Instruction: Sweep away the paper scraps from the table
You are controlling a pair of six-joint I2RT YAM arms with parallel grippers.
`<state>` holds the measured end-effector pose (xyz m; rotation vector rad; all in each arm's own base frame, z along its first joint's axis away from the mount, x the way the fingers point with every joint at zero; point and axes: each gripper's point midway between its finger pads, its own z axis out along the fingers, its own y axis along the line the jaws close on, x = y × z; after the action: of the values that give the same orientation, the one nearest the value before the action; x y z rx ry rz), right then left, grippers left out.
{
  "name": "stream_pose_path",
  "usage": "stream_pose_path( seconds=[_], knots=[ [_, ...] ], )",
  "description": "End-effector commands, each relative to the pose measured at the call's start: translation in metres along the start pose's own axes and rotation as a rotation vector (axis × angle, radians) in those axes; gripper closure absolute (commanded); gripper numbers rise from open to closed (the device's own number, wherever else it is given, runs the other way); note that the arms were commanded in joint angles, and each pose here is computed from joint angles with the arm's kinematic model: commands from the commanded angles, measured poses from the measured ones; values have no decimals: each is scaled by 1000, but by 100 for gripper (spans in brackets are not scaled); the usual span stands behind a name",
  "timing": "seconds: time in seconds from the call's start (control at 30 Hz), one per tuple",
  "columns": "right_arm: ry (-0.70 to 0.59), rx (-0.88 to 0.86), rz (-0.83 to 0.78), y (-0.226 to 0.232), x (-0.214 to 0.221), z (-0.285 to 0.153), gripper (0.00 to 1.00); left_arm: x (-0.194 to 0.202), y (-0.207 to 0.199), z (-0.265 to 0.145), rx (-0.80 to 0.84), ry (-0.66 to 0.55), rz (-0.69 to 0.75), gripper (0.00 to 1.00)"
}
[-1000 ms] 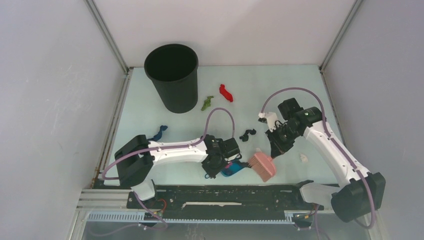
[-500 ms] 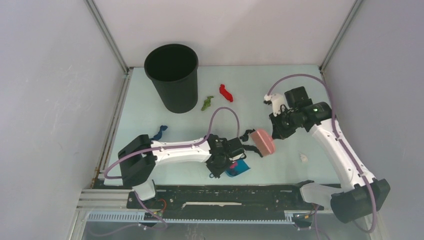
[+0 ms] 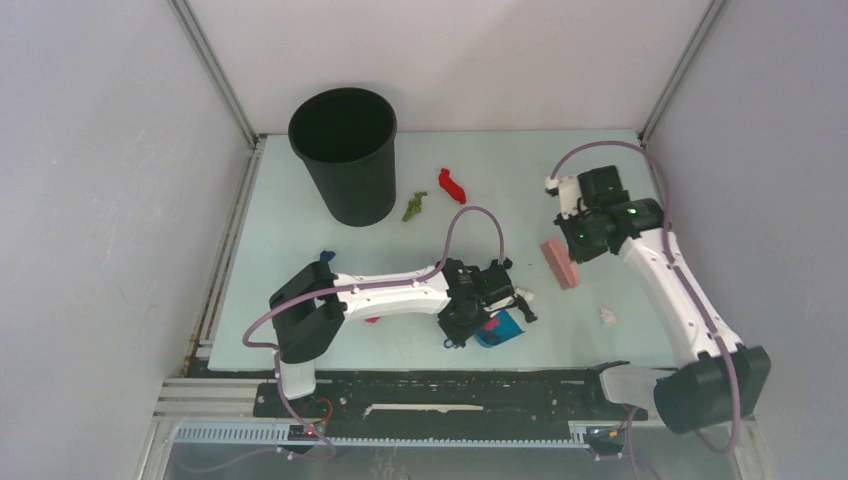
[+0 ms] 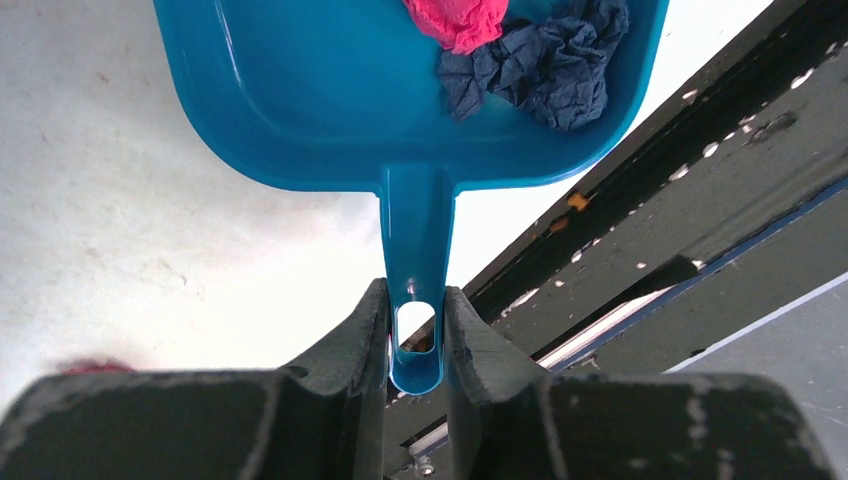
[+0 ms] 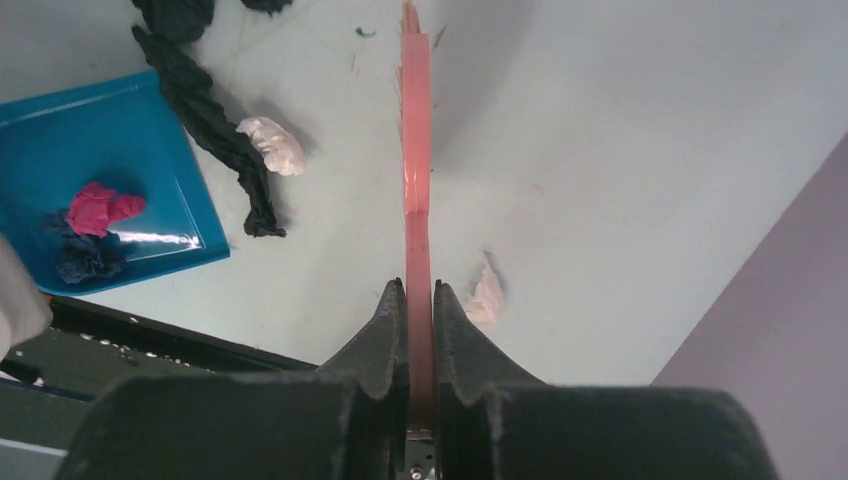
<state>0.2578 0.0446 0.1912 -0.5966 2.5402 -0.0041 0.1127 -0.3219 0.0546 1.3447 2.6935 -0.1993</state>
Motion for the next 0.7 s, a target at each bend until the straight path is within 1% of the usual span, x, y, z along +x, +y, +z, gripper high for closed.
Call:
stream_pose_path(
  seconds=[0.0,0.1,0.17,0.27,0.43,0.5,0.67],
  knots=[
    [56,13,-25,13,0,25,100,-13,-11,-2,36,-5,34,100],
    [90,-153,-26,52,7,26,100,-20,-11,0,30,-11,37,100],
    [102,-241,-9,69,12,22,100,-25,-12,2,27,-17,40,100],
    [92,-325,16,83,13,11,100,-33,-15,6,36,-30,43,100],
    [67,-424,70,92,13,-12,100,-43,-15,8,33,-57,47,100],
    [60,-421,80,89,12,-16,100,-45,-15,8,29,-63,53,100],
    [18,-308,84,60,6,-19,100,-44,-11,3,16,-93,63,100]
  ],
)
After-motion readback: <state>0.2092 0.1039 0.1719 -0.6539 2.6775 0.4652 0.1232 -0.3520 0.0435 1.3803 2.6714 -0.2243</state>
